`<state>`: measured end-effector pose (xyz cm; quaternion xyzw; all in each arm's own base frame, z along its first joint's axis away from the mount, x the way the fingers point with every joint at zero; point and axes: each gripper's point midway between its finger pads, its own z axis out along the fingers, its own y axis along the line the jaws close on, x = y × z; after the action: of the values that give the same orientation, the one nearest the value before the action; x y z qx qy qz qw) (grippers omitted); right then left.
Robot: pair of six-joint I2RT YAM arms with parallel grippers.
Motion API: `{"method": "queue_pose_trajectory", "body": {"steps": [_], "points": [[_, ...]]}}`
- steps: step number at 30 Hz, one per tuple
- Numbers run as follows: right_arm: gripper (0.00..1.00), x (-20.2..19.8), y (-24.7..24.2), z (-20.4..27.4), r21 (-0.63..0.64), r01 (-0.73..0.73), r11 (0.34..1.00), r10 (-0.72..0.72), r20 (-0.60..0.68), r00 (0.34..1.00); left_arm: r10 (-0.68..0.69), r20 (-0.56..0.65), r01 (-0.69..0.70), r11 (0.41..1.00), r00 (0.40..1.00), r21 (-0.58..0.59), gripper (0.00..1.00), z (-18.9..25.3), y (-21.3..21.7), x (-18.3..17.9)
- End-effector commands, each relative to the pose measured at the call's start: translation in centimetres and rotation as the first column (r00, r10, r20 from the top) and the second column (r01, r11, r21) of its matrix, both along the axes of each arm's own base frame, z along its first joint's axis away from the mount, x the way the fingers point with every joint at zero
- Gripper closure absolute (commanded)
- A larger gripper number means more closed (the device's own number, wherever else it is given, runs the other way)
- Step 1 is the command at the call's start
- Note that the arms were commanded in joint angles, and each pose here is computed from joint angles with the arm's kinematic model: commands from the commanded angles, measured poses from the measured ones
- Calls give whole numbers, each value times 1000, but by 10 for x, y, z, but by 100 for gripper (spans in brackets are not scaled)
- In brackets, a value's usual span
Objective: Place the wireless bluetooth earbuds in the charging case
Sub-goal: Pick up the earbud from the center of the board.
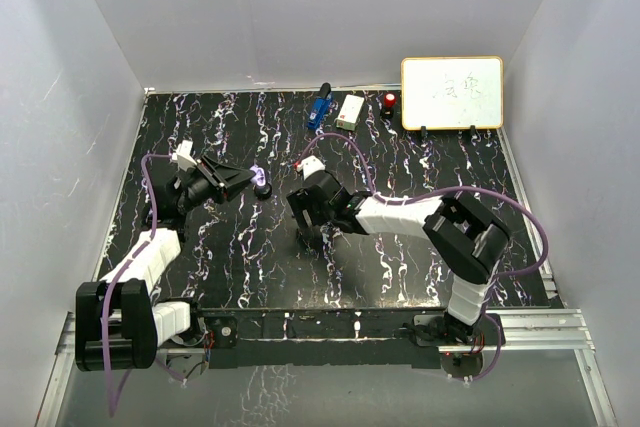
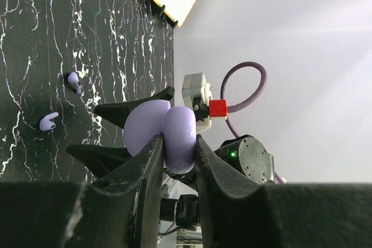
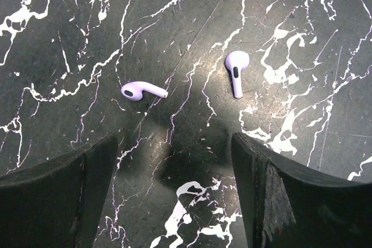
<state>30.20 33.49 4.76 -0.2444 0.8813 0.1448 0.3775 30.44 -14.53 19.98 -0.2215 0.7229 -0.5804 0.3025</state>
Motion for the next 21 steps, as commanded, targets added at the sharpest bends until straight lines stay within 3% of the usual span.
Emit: {"method": "queue_pose_trajectory", "body": {"steps": [1, 21], "points": [[24, 16, 21, 26, 59, 10, 998, -15, 76, 997, -23, 40, 23, 1000, 999, -16, 100, 13, 0, -7], [35, 15, 30, 22, 52, -2, 999, -2, 71, 998, -11, 39, 12, 1000, 999, -23, 100, 12, 6, -7]]}}
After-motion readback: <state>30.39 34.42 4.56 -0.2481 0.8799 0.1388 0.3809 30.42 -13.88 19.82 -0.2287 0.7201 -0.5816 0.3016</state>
